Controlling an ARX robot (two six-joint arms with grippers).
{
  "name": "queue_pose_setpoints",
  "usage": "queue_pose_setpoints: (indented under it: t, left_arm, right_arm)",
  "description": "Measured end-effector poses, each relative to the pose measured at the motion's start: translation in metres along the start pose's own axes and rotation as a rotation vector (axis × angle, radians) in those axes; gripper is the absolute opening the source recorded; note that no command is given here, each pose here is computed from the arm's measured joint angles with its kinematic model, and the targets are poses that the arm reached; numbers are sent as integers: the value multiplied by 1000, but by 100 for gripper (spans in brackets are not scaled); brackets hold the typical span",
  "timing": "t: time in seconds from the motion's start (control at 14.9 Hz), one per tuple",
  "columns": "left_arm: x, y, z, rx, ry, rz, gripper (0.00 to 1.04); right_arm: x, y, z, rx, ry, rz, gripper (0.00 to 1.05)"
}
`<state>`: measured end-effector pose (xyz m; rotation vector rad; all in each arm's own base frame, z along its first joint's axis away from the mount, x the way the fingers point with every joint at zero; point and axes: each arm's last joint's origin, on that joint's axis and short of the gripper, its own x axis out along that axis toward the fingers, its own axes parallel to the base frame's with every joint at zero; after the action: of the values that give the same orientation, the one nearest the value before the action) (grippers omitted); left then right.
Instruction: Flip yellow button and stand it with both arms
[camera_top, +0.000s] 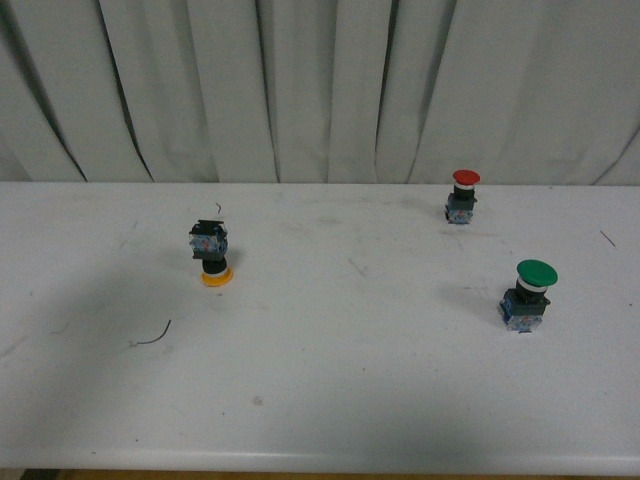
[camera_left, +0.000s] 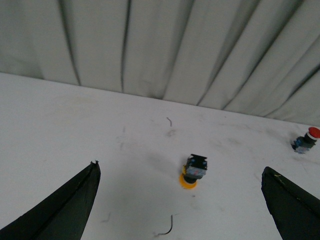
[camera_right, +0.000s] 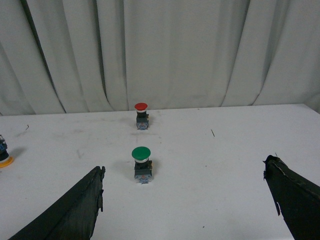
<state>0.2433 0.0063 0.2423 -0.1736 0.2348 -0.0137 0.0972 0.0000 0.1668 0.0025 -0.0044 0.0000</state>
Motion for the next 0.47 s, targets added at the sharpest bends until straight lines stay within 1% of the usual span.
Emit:
queue_pose_setpoints:
  t: [0.07,0.13,0.2,0.34,0.4,0.47]
  left_arm:
    - [9,-3,1,9,16,-9,98]
    - [28,-10,2,22,47,-21,98]
    - [76,-28,-5,56,149,-62,98]
    - [131,-54,-21,104,242,-126,98]
    - [138,-57,-24,111,251,-137,98]
    - [152,-63,-31,128,292,-170,98]
  right_arm:
    - [0,0,0,0,0,0,98]
    - [0,0,0,0,0,0,98]
    - [0,0,0,0,0,0,98]
    - [0,0,0,0,0,0,98]
    - [0,0,0,0,0,0,98]
    - [0,0,0,0,0,0,98]
